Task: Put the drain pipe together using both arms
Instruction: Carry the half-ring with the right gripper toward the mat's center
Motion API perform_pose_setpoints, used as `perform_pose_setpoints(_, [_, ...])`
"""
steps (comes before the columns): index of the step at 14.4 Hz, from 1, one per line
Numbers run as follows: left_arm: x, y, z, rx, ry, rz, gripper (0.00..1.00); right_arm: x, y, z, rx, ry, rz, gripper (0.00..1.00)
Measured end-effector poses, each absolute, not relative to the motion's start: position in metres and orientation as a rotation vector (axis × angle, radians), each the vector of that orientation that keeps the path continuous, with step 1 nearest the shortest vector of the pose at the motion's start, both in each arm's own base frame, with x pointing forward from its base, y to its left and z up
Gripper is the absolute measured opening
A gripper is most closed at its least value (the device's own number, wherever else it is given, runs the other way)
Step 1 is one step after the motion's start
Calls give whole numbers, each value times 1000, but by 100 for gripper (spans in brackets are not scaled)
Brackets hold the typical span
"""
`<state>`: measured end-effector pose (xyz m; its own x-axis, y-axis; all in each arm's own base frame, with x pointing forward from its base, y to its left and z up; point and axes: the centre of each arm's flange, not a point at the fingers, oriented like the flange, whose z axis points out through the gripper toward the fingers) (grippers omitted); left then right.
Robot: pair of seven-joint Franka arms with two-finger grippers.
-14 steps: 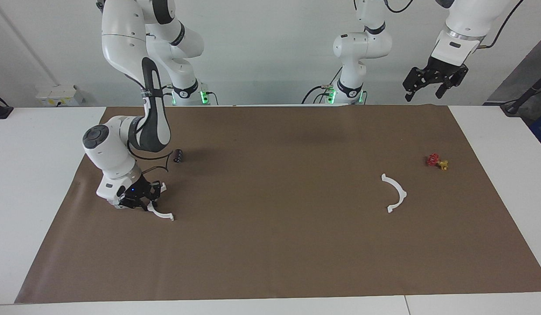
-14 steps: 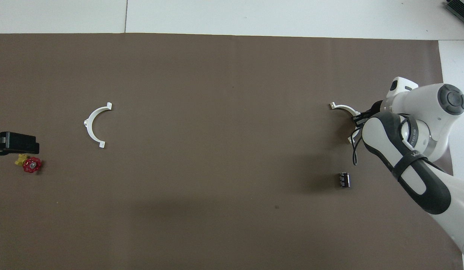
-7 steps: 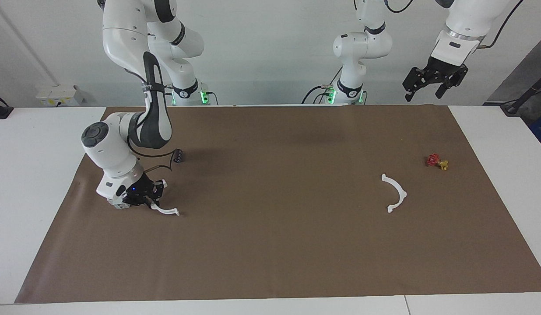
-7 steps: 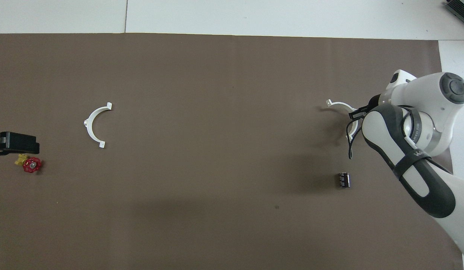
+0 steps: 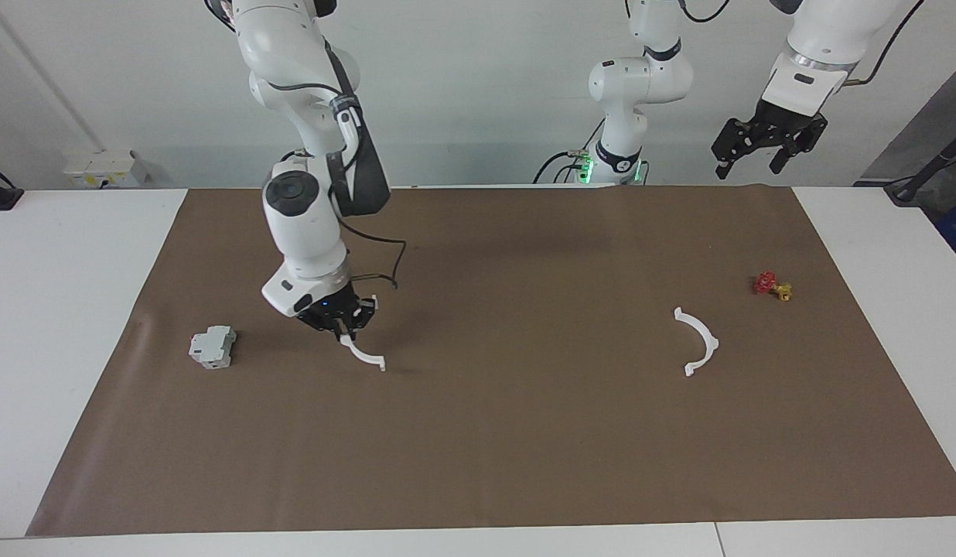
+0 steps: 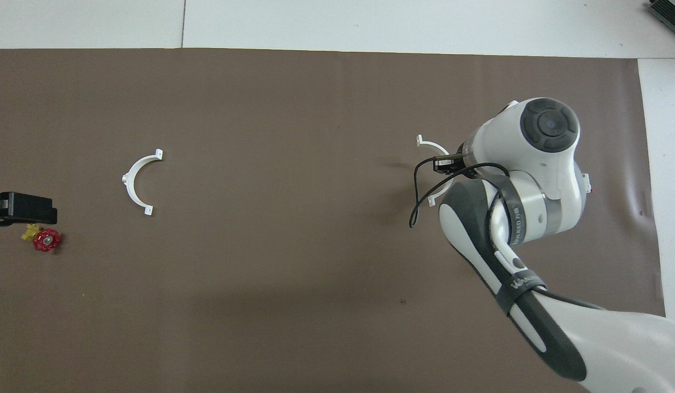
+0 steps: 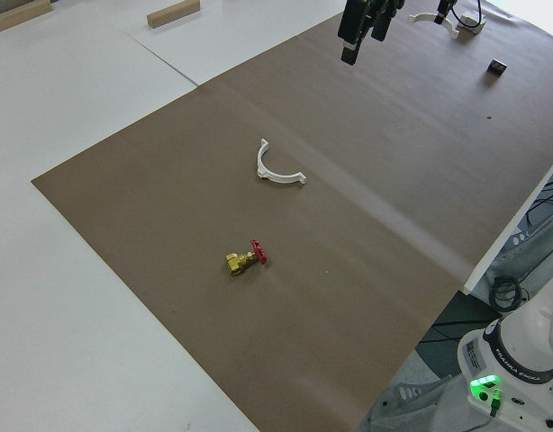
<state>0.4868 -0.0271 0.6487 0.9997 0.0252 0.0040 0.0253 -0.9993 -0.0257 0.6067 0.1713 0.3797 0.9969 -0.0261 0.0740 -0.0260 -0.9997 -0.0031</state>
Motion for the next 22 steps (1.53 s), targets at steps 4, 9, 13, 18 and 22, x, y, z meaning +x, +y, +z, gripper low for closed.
perform_pose_setpoints(4, [487, -27, 649, -3116, -39, -6, 100, 579, 249, 379, -3119, 205, -103, 21])
perform_pose_setpoints(9, [487, -27, 649, -3116, -39, -6, 100, 544, 318, 373, -3115, 214, -90, 21])
perform_pose_setpoints(13, [487, -27, 649, -3116, -39, -6, 100, 534, 344, 351, -3116, 189, -95, 21])
perform_pose_setpoints(18, [487, -27, 649, -3116, -39, -7, 100, 530, 361, 325, -3109, 211, -112, 21])
perform_pose_setpoints(22, [487, -27, 648, -3116, -39, -6, 100, 525, 371, 306, -3114, 219, -105, 21])
